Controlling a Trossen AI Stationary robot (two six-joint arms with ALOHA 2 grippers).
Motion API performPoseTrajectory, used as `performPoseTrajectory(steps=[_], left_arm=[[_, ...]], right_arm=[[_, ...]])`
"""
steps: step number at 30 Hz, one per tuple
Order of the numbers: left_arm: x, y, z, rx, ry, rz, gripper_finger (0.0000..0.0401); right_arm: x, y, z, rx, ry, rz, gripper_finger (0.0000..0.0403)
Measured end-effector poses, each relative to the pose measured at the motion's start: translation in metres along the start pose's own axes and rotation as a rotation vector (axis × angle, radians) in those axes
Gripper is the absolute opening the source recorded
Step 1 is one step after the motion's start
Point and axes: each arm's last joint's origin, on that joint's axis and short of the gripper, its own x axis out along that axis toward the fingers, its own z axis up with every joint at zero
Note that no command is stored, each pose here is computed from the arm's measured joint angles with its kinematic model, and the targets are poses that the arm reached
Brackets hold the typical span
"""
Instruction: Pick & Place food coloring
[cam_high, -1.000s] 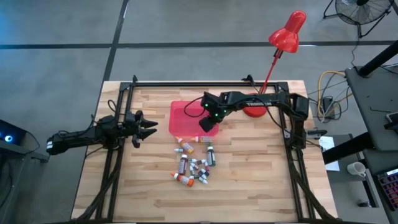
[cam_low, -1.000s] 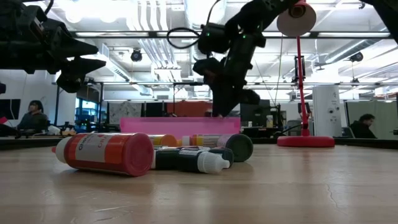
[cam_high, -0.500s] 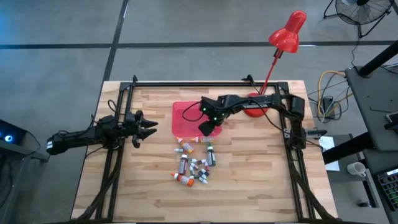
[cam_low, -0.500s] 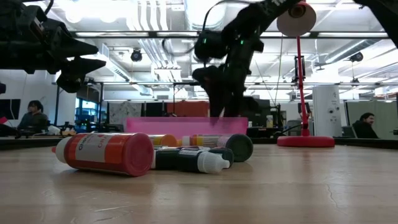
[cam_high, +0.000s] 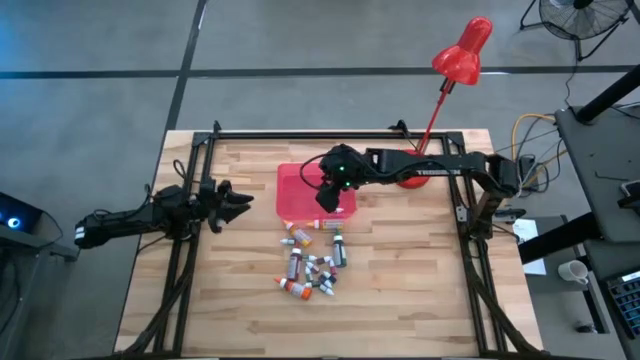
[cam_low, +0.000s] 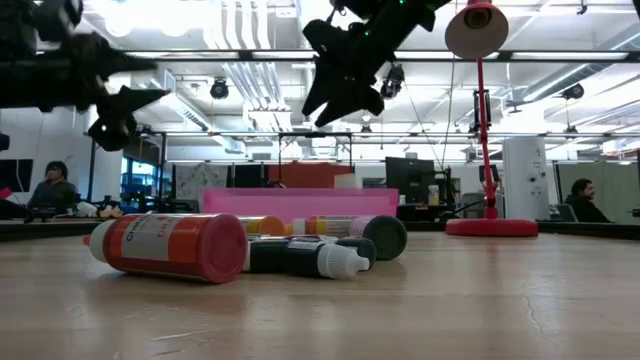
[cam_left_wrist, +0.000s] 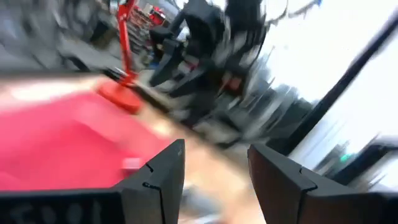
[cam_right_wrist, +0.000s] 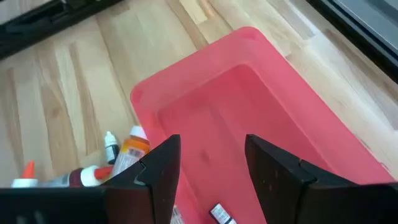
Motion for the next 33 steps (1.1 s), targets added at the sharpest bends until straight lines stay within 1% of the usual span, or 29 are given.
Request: performPoseTrajectory(steps=[2, 4, 6, 9, 16, 20, 23, 25, 28, 30, 31, 33], left_arm=[[0.0, -0.002, 0.003, -0.228, -0.024, -0.024, 0.0149], [0.0, -0.003, 0.004, -0.391, -0.04, -0.04, 0.0149], [0.0, -0.003, 0.005, -0.481, -0.065, -0.034, 0.0149], [0.0, -0.003, 0.005, -0.543, -0.066, -0.028, 0.0149], [0.0, -0.002, 0.005, -0.559, -0.077, -0.014, 0.0149], [-0.001, 0.0, 0.01, -0.613, -0.235, 0.054, 0.0149], [-0.001, -0.002, 0.015, -0.626, -0.295, 0.029, 0.0149], [-0.002, -0.003, 0.017, -0.623, -0.305, 0.003, 0.0149], [-0.002, -0.008, 0.022, -0.575, -0.286, -0.013, 0.0149], [-0.001, -0.013, 0.026, -0.496, -0.245, 0.001, 0.0149], [0.0, -0.015, 0.028, -0.459, -0.212, 0.038, 0.0149], [0.001, -0.016, 0.031, -0.4, -0.137, 0.15, 0.0149]], right_arm=[[-0.002, 0.0, 0.0, 0.026, 0.004, 0.004, 0.017], [-0.002, 0.0, -0.001, 0.043, 0.013, 0.003, 0.0168], [-0.001, 0.0, -0.002, 0.057, 0.026, 0.001, 0.0165], [-0.002, 0.002, -0.004, 0.08, 0.031, 0.004, 0.0161], [-0.01, 0.012, -0.004, 0.067, 0.016, 0.029, 0.0152], [-0.012, 0.013, -0.004, 0.074, -0.003, 0.002, 0.0148], [-0.012, 0.012, -0.004, 0.097, -0.021, -0.041, 0.0145], [-0.009, 0.012, -0.004, 0.131, -0.026, -0.039, 0.0143], [-0.009, 0.016, -0.001, 0.148, -0.052, 0.007, 0.0139], [-0.016, 0.021, 0.005, 0.141, -0.113, 0.045, 0.0136], [-0.02, 0.023, 0.008, 0.137, -0.144, 0.061, 0.0135], [-0.026, 0.026, 0.015, 0.139, -0.213, 0.094, 0.0132]])
